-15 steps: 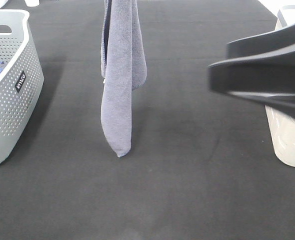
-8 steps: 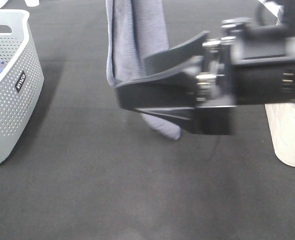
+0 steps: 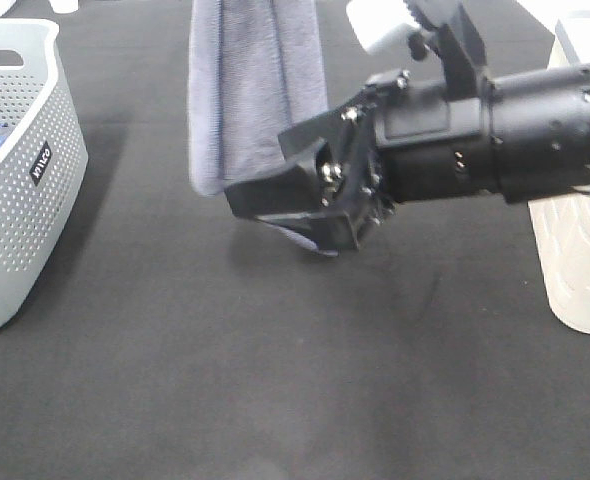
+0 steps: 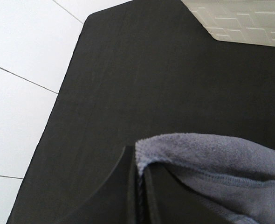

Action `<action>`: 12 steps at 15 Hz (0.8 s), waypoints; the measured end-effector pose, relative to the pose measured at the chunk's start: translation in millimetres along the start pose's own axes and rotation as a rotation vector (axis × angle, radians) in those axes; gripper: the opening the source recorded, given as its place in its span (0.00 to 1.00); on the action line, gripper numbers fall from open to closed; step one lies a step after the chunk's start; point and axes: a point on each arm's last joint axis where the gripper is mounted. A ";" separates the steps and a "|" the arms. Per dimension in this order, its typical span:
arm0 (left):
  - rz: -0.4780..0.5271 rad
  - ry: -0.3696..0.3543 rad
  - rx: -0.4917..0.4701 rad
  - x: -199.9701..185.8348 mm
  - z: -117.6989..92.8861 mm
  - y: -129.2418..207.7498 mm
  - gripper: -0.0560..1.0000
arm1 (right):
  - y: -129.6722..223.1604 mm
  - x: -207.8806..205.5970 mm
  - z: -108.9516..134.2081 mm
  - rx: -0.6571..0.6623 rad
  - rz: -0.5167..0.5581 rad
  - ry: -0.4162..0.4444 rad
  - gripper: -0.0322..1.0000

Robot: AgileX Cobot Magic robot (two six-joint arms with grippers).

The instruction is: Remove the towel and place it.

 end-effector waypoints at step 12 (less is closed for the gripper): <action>0.004 0.001 0.004 0.0 -0.1 0.4 0.05 | -2.8 38.3 -27.1 -0.009 0.015 -0.011 0.69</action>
Point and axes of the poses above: a point on each arm's last joint axis where the gripper is mounted, x pointing out along that axis toward the gripper, z along the wrist's bending axis when the last joint is at zero, y = z × x, and after that the axes turned 15 degrees about -x, right-handed
